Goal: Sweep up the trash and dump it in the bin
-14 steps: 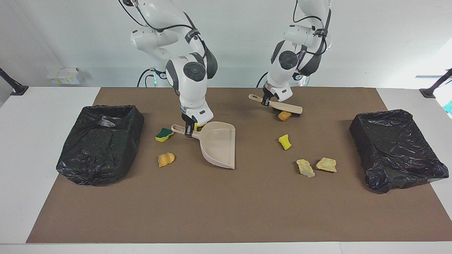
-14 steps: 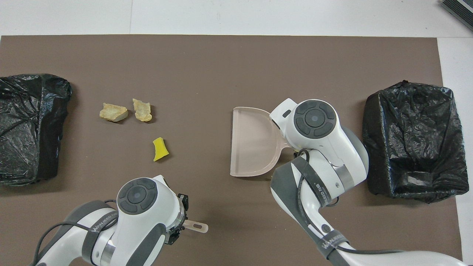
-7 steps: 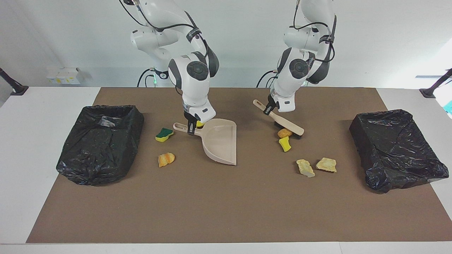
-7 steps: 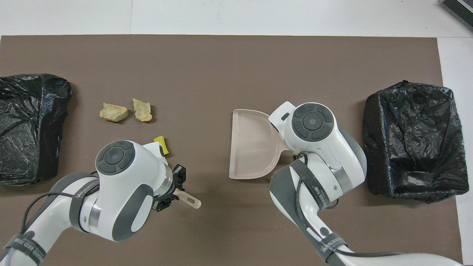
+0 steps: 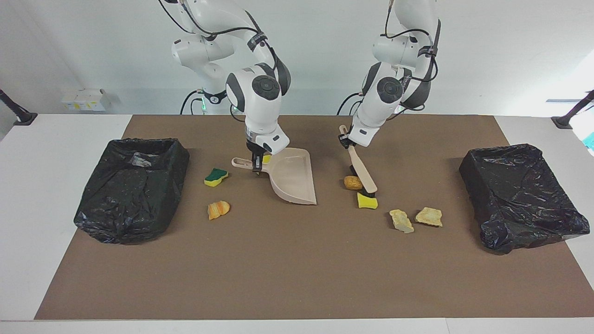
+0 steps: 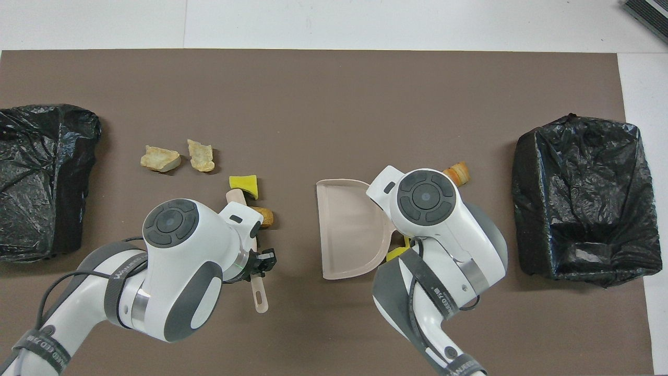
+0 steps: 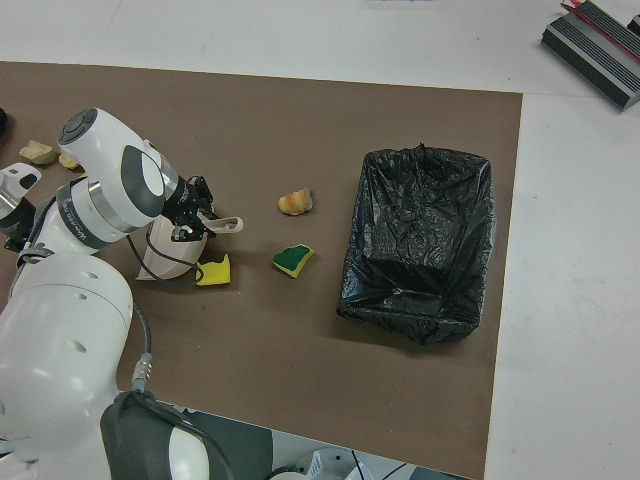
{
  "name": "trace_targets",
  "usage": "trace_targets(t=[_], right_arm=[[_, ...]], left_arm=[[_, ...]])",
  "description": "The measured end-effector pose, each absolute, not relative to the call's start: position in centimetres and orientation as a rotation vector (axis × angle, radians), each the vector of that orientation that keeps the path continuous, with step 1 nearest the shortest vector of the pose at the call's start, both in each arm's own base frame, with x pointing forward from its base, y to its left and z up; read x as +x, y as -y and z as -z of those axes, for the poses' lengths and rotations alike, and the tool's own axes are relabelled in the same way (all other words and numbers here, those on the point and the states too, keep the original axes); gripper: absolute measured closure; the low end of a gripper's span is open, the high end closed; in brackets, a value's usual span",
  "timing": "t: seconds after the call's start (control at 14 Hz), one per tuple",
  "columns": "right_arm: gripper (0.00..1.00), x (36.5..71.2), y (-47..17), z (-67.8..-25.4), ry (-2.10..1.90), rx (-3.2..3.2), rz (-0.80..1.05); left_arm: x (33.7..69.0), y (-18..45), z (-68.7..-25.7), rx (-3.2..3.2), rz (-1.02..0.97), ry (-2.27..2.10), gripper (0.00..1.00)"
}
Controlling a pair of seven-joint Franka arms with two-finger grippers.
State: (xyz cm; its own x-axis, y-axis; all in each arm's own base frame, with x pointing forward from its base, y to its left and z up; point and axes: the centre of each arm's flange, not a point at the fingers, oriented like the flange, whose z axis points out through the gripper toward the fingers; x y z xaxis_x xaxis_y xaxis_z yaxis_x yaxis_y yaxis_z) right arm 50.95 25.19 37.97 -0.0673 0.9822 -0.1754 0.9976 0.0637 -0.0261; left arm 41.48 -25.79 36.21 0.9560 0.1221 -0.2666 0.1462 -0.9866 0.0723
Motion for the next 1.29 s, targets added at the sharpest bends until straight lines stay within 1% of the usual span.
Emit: trace_targets(t=[0.21,0.43,0.5,0.86,1.29], right_arm=[[0.68,50.8,-25.6,-38.0,-2.27,2.001,0.21],[0.68,50.7,-25.8,-38.0,-2.286,1.982,0.205],[0.68,50.8,-25.8,-38.0,-2.289,1.978,0.198],[0.68,50.7,-25.9,-37.8,-2.294,1.971,0.177],[0.68,50.8,-25.9,-37.6,-2.293,1.987,0.156]], left_arm=[[41.6,25.6,-36.2,3.012,0.395,-0.087,0.74],[42.0,25.4,-36.5,3.007,0.383,-0.075,0.74],[42.6,24.8,-36.8,3.001,0.37,-0.099,0.74],[46.7,20.3,-40.0,3.056,0.271,-0.076,0.74],[50.5,11.2,-41.0,3.118,0.195,0.09,0.74]])
